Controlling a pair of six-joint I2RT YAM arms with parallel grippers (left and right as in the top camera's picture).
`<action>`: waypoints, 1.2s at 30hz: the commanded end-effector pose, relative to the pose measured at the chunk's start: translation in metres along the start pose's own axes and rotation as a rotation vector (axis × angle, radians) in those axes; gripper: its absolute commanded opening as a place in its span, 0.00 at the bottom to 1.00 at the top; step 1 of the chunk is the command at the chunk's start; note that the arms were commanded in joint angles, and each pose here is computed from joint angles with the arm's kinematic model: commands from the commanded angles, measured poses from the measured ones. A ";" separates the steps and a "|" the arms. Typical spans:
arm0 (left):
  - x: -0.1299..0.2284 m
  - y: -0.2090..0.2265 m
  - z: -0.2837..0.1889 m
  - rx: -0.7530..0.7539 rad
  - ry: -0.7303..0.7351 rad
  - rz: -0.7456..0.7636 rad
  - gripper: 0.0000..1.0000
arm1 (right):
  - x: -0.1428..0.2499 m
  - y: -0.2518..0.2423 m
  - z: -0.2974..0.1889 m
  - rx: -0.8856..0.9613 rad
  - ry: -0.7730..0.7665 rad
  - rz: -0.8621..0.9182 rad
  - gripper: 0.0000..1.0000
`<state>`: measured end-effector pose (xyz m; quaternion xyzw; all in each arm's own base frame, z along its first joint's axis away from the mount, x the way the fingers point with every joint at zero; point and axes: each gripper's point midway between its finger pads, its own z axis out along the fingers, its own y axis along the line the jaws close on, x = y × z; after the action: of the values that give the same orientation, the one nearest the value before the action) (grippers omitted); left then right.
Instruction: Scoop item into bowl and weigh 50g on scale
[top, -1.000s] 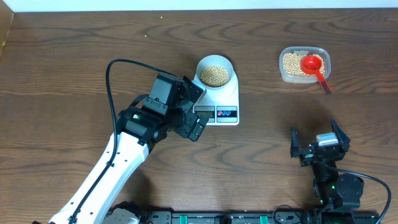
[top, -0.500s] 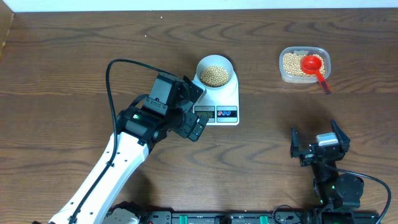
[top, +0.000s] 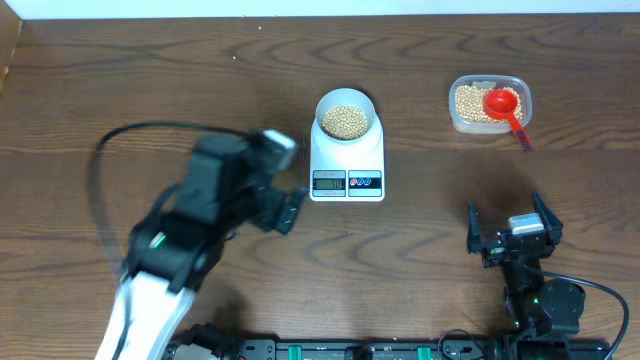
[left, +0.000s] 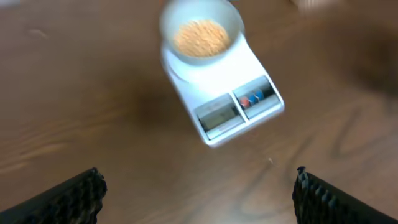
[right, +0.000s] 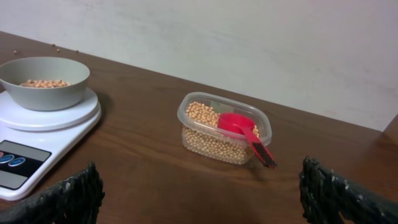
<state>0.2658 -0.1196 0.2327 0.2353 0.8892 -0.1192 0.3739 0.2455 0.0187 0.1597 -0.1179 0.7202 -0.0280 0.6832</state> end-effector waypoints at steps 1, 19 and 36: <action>-0.001 0.024 -0.032 -0.104 -0.161 -0.025 0.98 | 0.000 0.002 0.000 -0.008 -0.004 -0.005 0.99; 0.054 0.077 -0.044 -0.485 -0.727 0.025 0.98 | 0.000 0.002 0.000 -0.008 -0.004 -0.005 0.99; 0.103 0.087 -0.002 -0.517 -0.649 -0.013 0.98 | 0.000 0.002 0.000 -0.008 -0.004 -0.005 0.99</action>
<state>0.2462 -0.0136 0.1590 0.0794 0.7267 0.0268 0.6819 0.2453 0.0188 0.1602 -0.1180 0.7195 -0.0280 0.6838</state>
